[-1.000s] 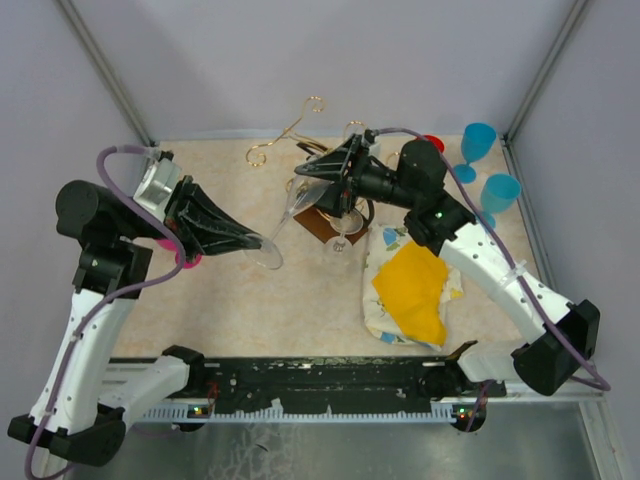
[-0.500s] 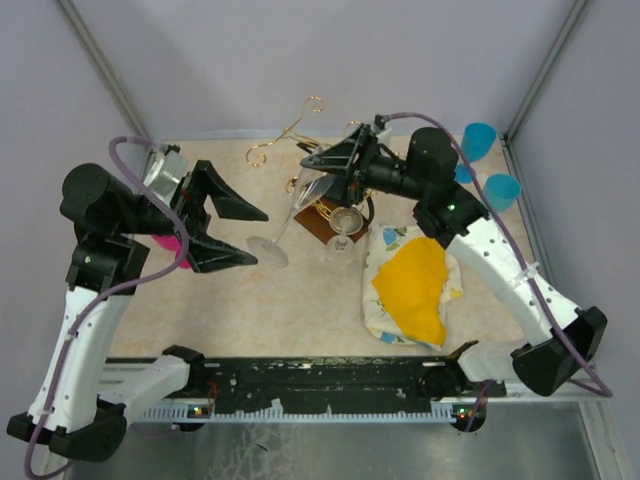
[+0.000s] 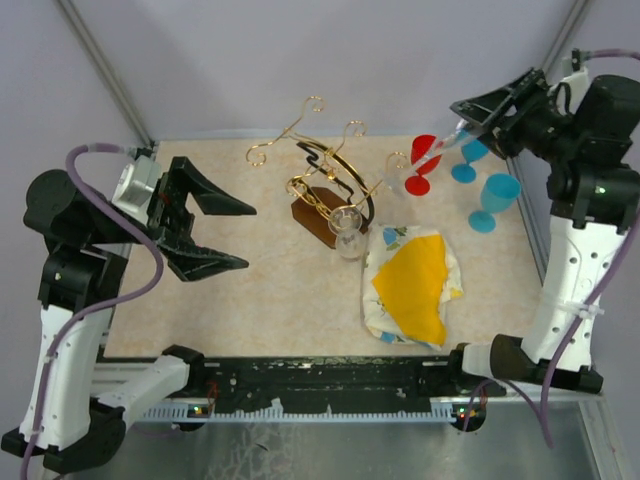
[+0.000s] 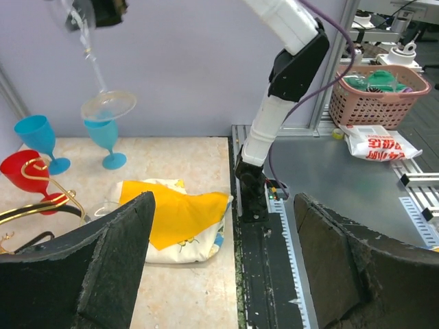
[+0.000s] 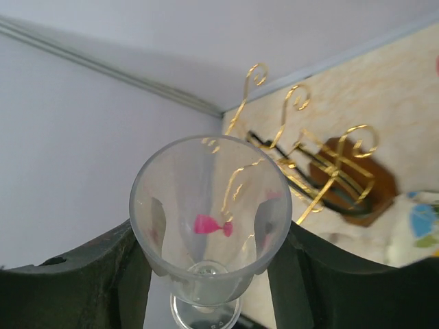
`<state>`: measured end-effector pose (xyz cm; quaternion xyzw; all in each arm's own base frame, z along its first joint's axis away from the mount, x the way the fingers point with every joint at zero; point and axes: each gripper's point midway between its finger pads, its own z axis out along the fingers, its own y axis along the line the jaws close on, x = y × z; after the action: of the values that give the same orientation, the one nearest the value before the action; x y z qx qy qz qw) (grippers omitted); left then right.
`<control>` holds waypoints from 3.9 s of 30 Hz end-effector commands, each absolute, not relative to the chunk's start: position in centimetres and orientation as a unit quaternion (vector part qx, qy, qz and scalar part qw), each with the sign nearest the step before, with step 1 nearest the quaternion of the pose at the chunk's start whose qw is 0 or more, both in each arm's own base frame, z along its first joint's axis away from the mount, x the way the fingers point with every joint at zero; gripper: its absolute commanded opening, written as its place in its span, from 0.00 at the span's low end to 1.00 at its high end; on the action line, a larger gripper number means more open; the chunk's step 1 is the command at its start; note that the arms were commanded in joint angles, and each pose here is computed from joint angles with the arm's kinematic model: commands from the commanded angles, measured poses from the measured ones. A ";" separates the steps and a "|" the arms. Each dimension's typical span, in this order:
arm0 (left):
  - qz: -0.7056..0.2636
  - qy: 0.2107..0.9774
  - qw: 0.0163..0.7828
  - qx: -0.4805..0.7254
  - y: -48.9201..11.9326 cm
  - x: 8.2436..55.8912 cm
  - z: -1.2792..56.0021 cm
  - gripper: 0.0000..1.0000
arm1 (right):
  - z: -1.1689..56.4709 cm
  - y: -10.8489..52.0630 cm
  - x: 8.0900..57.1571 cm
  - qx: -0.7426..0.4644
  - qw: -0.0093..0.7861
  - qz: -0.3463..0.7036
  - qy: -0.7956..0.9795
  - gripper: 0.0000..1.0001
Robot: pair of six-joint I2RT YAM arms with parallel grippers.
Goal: Take the wine glass off the wine glass rack
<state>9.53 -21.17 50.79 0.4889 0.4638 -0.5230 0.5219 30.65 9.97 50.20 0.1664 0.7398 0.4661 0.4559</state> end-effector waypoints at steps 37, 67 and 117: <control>-0.532 0.553 0.495 0.409 -23.0 17.1 45.0 0.85 | 33.0 -5.3 43.6 0.236 0.637 -0.143 0.720 0.29; -0.525 0.594 0.466 0.394 -23.8 20.7 41.9 0.85 | 22.0 -2.4 49.3 0.172 0.686 -0.149 0.691 0.33; -0.513 0.667 0.447 0.302 -23.5 23.1 39.2 0.80 | 37.1 10.4 31.4 0.110 0.575 0.266 0.766 0.54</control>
<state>22.72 -23.72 38.48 0.3172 0.6630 -0.5162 0.4397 35.08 2.73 39.32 0.1432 0.6925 0.0643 0.7041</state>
